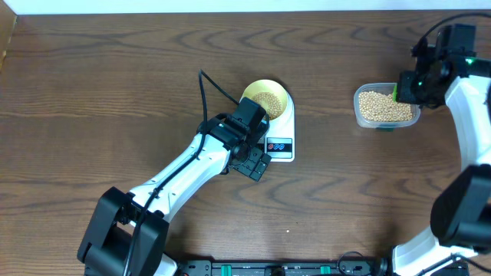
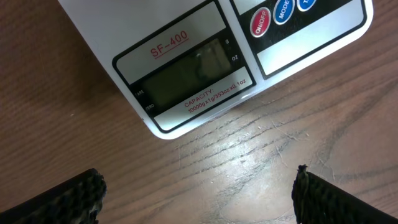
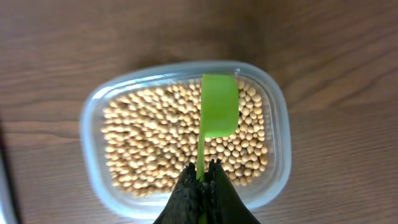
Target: Scoop item into bowl and weigh 50g on scale
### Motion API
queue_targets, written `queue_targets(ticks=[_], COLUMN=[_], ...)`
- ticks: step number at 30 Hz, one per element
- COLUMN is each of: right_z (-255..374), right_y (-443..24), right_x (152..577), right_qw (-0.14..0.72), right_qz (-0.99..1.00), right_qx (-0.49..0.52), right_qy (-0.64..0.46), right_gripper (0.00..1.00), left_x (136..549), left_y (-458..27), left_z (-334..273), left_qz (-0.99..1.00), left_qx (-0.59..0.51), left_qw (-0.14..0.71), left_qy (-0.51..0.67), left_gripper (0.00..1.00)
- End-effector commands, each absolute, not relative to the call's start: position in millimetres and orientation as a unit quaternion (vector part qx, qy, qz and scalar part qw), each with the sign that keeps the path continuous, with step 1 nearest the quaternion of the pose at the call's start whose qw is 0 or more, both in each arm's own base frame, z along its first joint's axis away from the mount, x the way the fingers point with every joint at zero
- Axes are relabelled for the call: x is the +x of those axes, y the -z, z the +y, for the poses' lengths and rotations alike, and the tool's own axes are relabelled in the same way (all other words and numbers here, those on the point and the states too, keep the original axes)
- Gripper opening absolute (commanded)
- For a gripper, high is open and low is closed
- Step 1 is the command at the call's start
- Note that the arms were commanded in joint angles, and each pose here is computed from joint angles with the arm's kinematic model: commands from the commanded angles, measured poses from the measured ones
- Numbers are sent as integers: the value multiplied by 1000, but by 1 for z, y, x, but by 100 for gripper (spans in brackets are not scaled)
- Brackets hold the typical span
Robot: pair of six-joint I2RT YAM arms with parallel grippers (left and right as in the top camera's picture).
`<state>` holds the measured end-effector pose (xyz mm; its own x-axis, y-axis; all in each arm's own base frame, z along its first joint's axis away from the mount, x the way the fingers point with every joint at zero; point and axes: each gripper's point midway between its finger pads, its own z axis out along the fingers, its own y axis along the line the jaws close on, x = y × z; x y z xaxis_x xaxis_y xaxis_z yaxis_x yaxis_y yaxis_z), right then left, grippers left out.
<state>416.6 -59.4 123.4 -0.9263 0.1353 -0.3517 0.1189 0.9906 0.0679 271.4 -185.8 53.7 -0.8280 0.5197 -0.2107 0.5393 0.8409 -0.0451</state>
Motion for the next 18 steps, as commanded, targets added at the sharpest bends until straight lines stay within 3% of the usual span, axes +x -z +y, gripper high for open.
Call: queue_targets(ticks=[1,18], right_z=[-65,-27], right_y=[-108,-105], right_x=[417,418], right_qw=[163,152], right_qz=[983,972], right_qx=[82,78], right_qy=[-14,-161], right_gripper=[1,1], left_x=[275,278], left_y=[-56,-57], left_z=[-185,-187], left_qz=[953,952], left_qx=[280,280], left_qw=[105,112], left_qy=[43,45], left_gripper=[98,98])
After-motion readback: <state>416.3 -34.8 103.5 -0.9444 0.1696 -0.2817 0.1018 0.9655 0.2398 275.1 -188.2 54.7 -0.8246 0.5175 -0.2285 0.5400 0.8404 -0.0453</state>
